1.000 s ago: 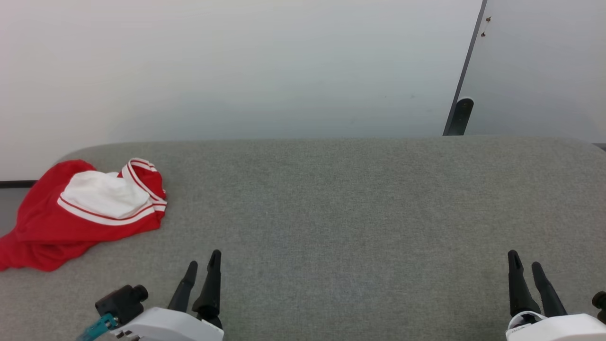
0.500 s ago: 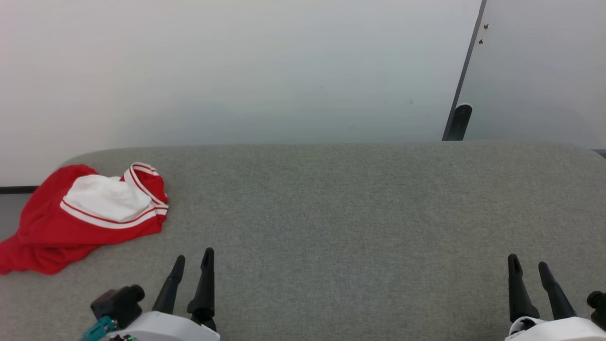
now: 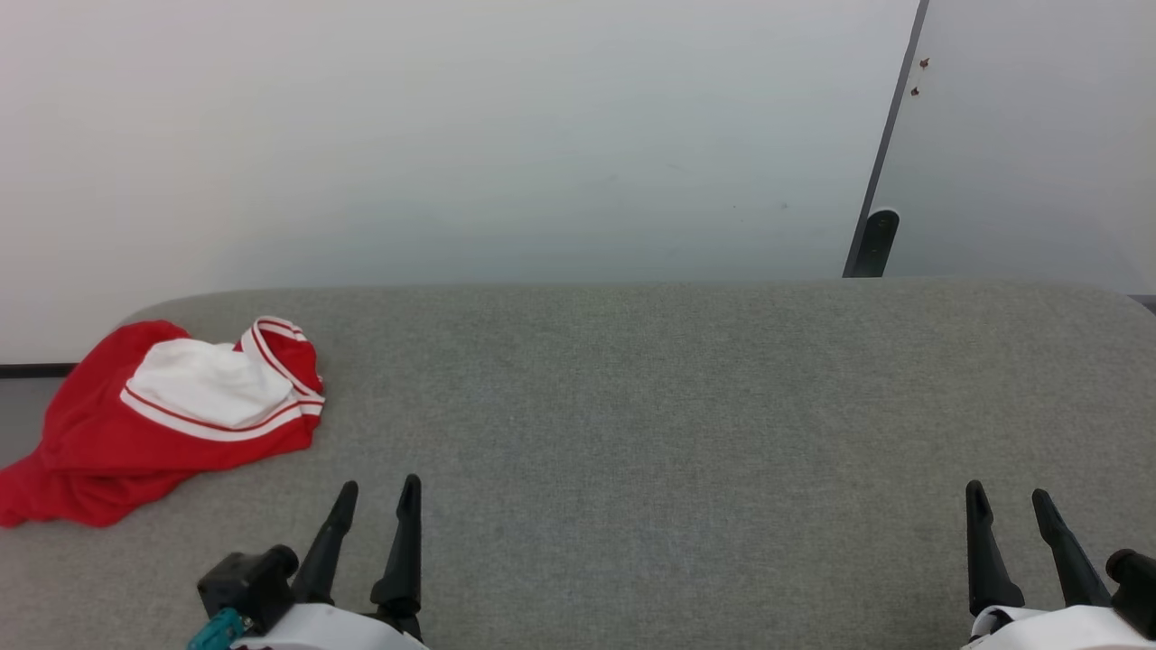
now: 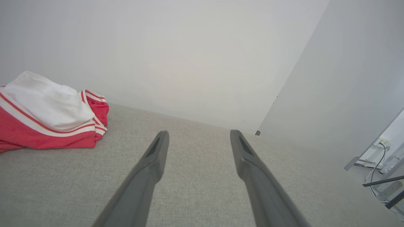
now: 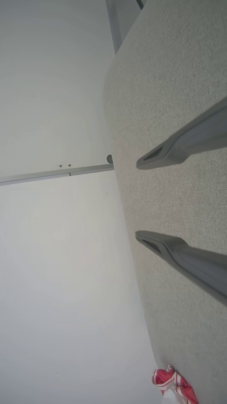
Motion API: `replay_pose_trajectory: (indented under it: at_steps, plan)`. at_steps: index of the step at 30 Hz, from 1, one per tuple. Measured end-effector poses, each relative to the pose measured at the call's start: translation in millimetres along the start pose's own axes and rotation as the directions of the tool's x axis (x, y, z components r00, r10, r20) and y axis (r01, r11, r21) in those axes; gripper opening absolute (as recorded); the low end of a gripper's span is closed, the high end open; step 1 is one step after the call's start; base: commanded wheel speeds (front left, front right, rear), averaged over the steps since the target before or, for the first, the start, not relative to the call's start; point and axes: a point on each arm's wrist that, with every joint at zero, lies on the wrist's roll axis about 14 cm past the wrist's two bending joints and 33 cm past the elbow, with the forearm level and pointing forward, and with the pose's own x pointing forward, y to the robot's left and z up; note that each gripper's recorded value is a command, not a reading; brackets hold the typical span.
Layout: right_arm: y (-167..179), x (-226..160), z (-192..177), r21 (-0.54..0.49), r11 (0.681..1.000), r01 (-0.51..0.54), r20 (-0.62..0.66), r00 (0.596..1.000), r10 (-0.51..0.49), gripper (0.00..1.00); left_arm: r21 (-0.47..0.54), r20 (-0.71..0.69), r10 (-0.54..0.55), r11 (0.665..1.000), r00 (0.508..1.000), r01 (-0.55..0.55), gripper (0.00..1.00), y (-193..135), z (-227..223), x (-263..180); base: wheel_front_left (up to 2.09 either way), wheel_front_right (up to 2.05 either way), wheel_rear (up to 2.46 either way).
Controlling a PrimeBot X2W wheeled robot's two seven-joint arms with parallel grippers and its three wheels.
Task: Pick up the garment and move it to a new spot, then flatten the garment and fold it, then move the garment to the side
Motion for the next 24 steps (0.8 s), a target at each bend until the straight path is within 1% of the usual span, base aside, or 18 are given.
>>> replay_pose_trajectory:
  at_steps: [14, 24]
  plan:
    - [4, -5, 7, -0.128, 0.992, -0.021, 0.025, 0.999, 0.025, 1.00, 0.124, 0.033, -0.039, 0.992, 0.999, 0.035, 1.00, -7, 8, -3, 0.00, 0.00, 0.00]
    - [8, -8, 10, -0.215, 0.976, -0.037, 0.039, 0.998, 0.046, 1.00, 0.198, 0.051, -0.060, 0.979, 0.997, 0.049, 1.00, -10, 12, -6, 0.00, 0.00, 0.00]
